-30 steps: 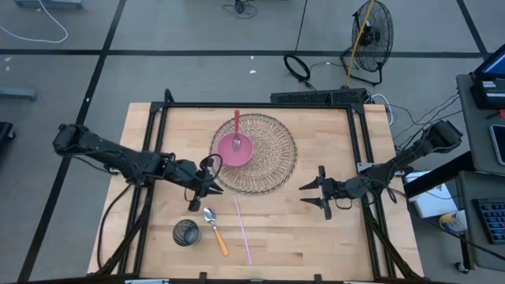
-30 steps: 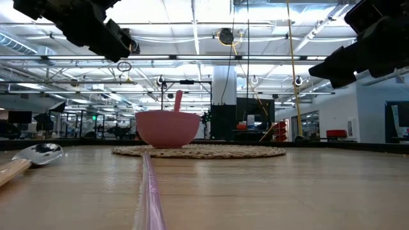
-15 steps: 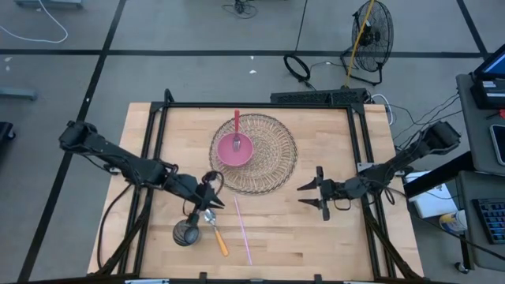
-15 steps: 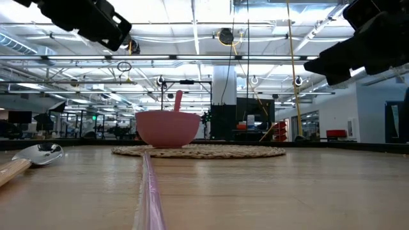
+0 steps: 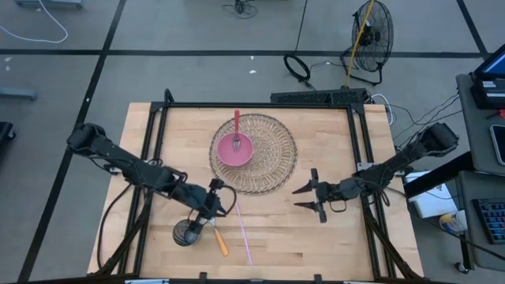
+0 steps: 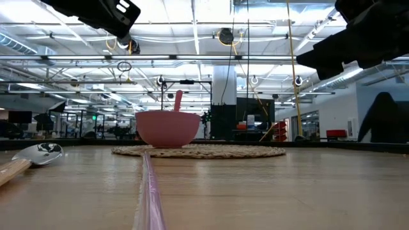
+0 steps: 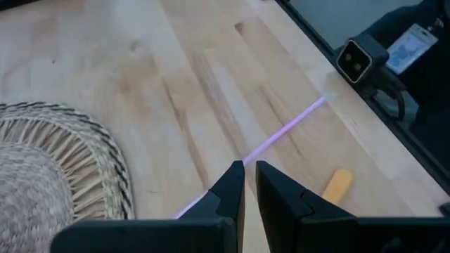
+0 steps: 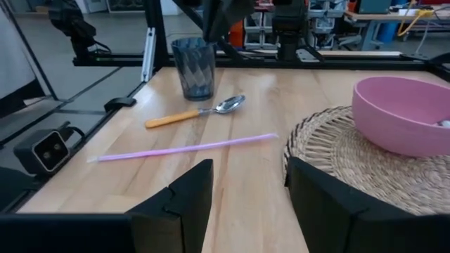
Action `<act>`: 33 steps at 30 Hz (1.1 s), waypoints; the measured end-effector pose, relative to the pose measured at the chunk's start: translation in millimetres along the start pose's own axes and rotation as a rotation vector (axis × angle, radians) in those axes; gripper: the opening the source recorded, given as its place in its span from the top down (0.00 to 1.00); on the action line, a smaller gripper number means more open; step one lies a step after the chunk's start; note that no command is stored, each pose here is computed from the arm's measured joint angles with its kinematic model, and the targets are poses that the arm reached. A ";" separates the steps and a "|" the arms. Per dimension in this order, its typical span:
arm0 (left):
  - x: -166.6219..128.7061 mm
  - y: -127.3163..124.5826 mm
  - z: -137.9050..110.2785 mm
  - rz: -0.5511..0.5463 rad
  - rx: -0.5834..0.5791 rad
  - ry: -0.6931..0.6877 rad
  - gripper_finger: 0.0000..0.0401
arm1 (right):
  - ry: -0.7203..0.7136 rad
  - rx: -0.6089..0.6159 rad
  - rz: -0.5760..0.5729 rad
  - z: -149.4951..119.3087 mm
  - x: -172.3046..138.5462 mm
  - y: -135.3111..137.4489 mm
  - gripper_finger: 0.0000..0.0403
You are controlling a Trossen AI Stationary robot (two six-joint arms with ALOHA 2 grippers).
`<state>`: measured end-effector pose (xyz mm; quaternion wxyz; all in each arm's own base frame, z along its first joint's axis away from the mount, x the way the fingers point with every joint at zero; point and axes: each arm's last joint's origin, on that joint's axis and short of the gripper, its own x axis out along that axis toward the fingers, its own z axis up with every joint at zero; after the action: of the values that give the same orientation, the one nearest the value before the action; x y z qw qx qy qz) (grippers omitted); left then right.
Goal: Pick & Place Utensil
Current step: Put the yellow spoon on the bowl on the brown placemat
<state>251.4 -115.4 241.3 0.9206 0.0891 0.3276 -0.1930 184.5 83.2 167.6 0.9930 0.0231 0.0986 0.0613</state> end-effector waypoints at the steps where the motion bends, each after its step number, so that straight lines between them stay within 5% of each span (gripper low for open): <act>1: 2.4 -0.7 -0.1 -0.002 0.001 0.001 0.91 | 0.003 -0.001 -0.001 -0.3 0.6 0.2 0.58; 10: 27.7 -11.4 -12.6 -0.032 0.001 0.097 0.78 | 0.001 -0.014 -0.008 -0.3 1.9 -0.9 0.58; 18: 31.1 -9.6 9.3 -0.027 0.040 0.100 0.64 | -0.001 -0.005 -0.040 0.4 3.7 -7.3 0.58; 33: 68.6 -17.2 42.0 -0.092 -0.012 0.336 0.72 | 0.038 -0.024 -0.042 -3.6 3.4 -7.7 0.58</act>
<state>317.0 -163.6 229.3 0.8436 0.0997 0.4816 -0.2155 188.0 76.1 162.9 0.9922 0.0080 0.1173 0.0422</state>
